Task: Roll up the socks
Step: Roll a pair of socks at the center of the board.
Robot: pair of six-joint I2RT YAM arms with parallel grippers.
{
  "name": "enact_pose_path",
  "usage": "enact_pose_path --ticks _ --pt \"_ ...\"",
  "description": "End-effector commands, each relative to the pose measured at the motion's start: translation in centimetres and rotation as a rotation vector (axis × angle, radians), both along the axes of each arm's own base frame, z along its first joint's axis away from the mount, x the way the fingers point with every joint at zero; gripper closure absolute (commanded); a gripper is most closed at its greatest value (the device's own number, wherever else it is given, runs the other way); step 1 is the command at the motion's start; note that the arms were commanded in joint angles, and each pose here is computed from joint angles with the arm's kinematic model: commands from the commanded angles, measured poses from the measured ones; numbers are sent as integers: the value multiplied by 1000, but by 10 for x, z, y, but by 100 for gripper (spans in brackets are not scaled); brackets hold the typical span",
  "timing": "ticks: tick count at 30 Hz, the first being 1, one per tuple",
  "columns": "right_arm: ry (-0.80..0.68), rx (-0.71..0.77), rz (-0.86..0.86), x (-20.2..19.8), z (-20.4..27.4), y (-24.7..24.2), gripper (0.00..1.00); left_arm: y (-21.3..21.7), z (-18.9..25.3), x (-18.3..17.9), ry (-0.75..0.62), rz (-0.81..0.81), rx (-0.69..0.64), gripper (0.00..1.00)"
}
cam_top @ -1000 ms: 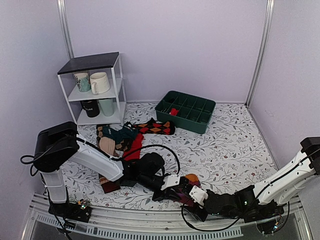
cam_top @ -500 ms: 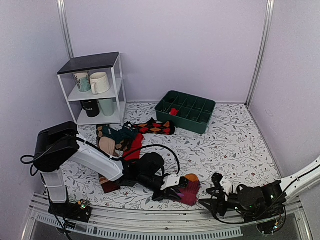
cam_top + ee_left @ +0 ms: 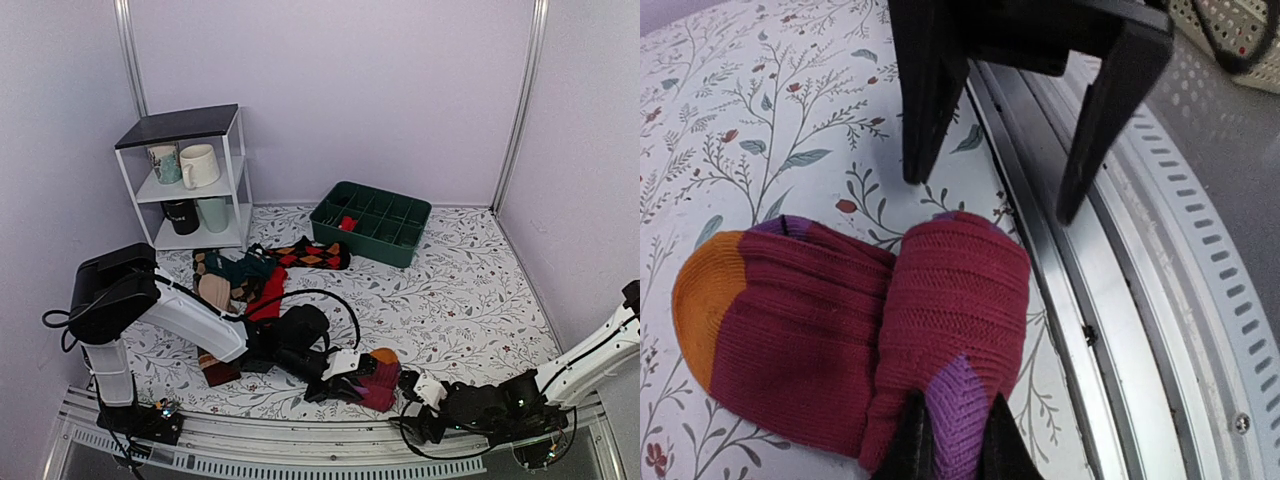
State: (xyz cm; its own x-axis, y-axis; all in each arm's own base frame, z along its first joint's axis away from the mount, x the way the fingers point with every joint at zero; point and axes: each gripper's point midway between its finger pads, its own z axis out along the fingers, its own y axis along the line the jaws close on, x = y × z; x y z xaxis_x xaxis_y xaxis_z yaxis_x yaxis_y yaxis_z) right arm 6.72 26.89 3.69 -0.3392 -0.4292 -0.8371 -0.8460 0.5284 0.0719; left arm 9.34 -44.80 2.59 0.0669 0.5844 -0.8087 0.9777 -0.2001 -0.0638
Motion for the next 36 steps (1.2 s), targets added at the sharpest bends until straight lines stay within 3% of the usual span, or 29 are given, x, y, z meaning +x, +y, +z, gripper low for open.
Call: enact_pose_path --ticks 1,11,16,36 --pt "-40 -19 68 -5 8 34 37 74 -90 -24 122 28 384 100" --pt "-116 67 141 -9 40 38 37 74 -91 -24 126 29 381 100" --pt "-167 41 172 -9 44 49 37 74 -91 -24 128 28 382 100" --pt "16 -109 134 -7 -19 43 39 74 -92 -23 136 34 389 100"
